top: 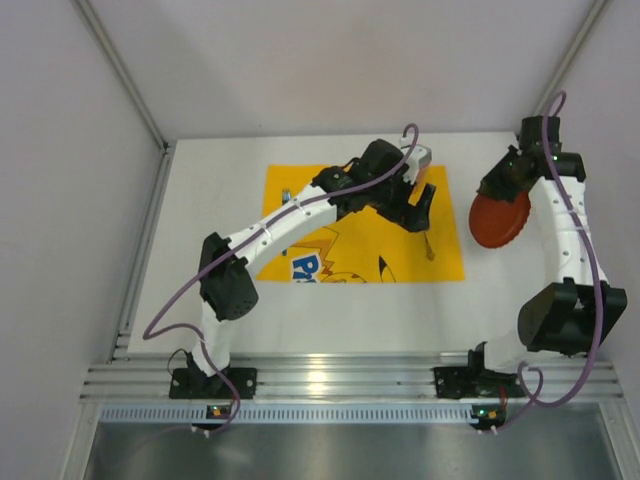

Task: Set the dinner table for one person

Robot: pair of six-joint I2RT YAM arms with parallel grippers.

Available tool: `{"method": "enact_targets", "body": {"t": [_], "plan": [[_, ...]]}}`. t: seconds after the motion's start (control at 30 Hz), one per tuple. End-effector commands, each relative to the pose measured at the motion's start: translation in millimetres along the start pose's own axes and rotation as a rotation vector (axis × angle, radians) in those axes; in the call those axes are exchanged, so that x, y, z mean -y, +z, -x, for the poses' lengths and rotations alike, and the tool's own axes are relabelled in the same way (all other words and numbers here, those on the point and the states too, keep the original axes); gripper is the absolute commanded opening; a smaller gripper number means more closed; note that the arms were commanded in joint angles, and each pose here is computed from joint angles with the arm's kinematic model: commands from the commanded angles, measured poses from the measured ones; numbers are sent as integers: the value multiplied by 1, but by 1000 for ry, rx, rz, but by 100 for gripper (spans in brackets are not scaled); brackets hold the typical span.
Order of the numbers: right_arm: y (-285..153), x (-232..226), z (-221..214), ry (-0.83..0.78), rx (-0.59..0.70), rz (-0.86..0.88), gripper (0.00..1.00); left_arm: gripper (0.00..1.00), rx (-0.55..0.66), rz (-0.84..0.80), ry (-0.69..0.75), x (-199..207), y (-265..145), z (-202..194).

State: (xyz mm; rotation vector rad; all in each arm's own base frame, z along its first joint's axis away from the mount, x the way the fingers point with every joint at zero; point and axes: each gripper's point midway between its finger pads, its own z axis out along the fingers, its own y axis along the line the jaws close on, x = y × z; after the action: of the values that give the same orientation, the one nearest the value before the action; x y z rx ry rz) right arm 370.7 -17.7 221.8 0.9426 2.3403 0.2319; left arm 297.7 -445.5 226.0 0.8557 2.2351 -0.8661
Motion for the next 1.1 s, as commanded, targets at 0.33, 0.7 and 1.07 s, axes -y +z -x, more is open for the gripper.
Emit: {"method": "enact_targets", "body": {"t": [0.33, 0.7, 1.07], "plan": [[-43, -43, -39, 158, -211, 133, 0, 98, 238, 20, 49, 27, 37, 76], [-28, -64, -35, 195, -288, 159, 0, 99, 294, 46, 137, 52, 35, 73], [-59, -89, -48, 250, -399, 283, 0, 59, 267, 105, 124, 34, 52, 60]]}}
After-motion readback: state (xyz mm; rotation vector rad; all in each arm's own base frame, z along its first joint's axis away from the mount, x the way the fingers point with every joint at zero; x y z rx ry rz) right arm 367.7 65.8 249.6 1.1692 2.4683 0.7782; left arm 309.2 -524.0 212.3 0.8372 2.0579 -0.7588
